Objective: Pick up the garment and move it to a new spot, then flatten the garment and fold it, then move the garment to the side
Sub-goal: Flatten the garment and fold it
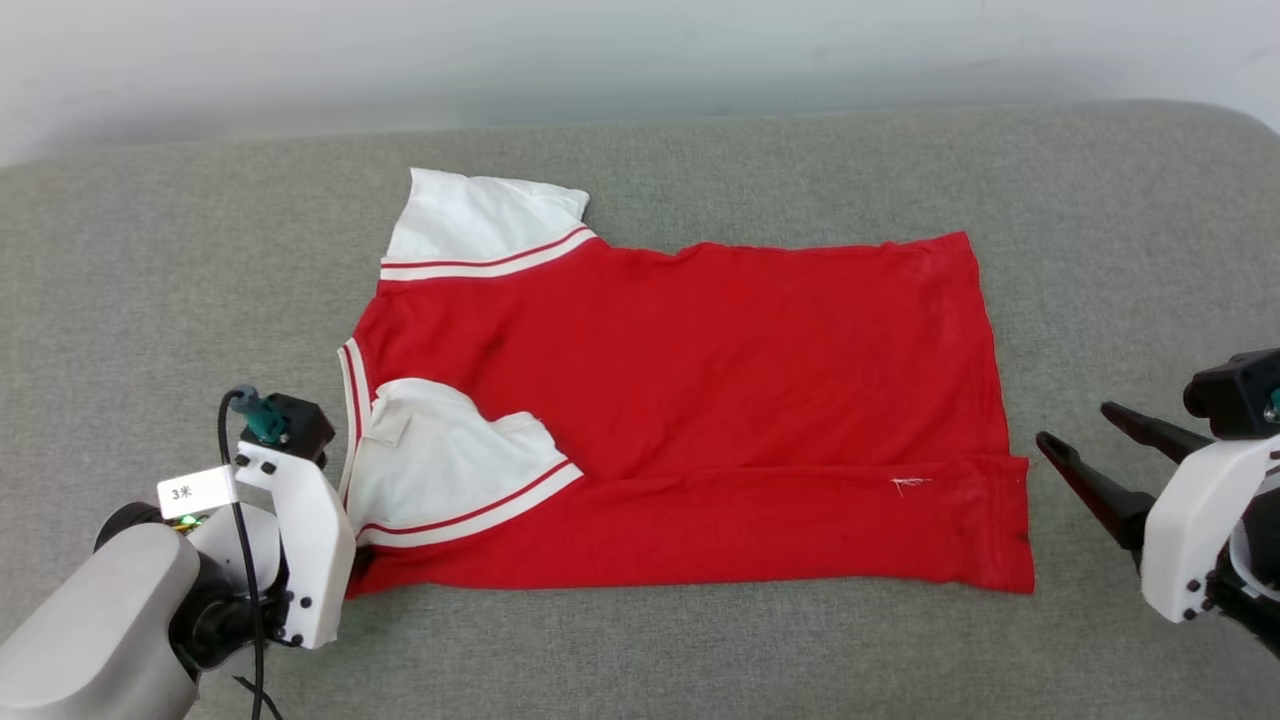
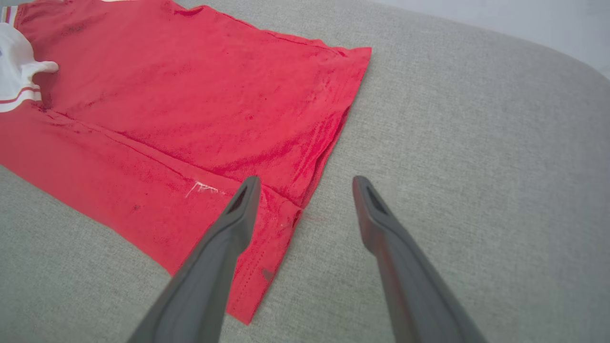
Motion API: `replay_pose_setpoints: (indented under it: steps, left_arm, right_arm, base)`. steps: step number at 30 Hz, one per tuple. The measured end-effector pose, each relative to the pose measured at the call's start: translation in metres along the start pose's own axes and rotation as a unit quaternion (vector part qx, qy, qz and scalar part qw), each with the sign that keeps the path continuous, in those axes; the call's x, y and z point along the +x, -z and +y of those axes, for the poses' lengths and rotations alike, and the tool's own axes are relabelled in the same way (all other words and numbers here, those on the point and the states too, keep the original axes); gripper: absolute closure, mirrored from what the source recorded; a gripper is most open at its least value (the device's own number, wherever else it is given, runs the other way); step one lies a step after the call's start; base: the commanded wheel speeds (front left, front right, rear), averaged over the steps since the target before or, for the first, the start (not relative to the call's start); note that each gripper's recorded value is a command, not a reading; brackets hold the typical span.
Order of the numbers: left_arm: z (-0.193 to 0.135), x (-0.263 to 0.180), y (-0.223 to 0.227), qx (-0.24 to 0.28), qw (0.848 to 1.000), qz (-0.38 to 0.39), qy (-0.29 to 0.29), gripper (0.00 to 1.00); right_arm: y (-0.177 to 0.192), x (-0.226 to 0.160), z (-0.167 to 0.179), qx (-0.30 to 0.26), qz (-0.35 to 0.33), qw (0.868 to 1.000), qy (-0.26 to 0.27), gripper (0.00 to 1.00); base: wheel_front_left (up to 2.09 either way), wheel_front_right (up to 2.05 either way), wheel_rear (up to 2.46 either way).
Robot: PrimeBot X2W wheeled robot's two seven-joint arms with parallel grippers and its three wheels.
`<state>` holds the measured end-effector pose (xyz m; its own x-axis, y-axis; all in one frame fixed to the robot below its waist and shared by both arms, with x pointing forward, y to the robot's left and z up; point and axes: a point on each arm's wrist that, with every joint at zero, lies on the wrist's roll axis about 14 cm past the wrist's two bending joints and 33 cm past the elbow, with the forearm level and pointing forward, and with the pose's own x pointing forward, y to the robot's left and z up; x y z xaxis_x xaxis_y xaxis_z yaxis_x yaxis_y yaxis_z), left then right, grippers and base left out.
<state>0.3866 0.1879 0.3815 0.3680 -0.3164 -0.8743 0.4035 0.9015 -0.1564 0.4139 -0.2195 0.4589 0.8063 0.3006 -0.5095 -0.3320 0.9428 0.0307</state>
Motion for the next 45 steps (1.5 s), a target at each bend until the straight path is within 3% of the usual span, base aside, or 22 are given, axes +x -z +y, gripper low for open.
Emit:
replay_pose_setpoints:
  steps: [6, 15, 25, 28, 29, 35, 38, 45]
  left_arm:
    - [-0.009, -0.014, -0.008, 0.015, 0.999, -0.033, 0.006, 1.0]
    - [-0.015, -0.018, -0.01, 0.032, 0.998, -0.047, 0.012, 1.0]
    - [-0.014, -0.002, -0.014, 0.034, 0.998, -0.044, 0.017, 1.0]
    - [-0.012, 0.001, -0.013, 0.032, 0.998, -0.043, 0.015, 1.0]
    - [-0.011, 0.001, -0.014, 0.031, 0.998, -0.045, 0.015, 1.0]
    - [-0.012, -0.006, -0.011, 0.025, 0.998, -0.055, 0.014, 1.0]
    - [-0.014, -0.023, -0.01, 0.031, 0.997, -0.076, 0.01, 1.0]
    - [-0.026, -0.043, 0.004, 0.028, 0.995, -0.09, 0.013, 1.0]
  right_arm:
    - [0.007, -0.012, 0.004, -0.023, 0.076, 0.997, -0.017, 0.0]
    - [0.045, -0.009, 0.019, -0.018, 0.208, 0.977, -0.045, 0.0]
    - [0.099, 0.02, 0.039, -0.007, 0.293, 0.953, -0.072, 0.0]
    - [0.107, 0.024, 0.041, -0.006, 0.298, 0.952, -0.075, 0.0]
    - [0.106, 0.026, 0.042, -0.002, 0.284, 0.956, -0.077, 1.0]
    - [0.089, 0.023, 0.048, 0.01, 0.232, 0.969, -0.08, 1.0]
    - [0.063, 0.007, 0.044, 0.004, 0.173, 0.982, -0.077, 1.0]
    - [0.049, -0.027, 0.035, -0.003, 0.136, 0.989, -0.064, 1.0]
  base:
    - [0.0, 0.0, 0.0]
    - [0.0, 0.0, 0.0]
    - [0.0, 0.0, 0.0]
    - [0.0, 0.0, 0.0]
    - [0.0, 0.0, 0.0]
    - [0.0, 0.0, 0.0]
    - [0.0, 0.0, 0.0]
    - [0.0, 0.0, 0.0]
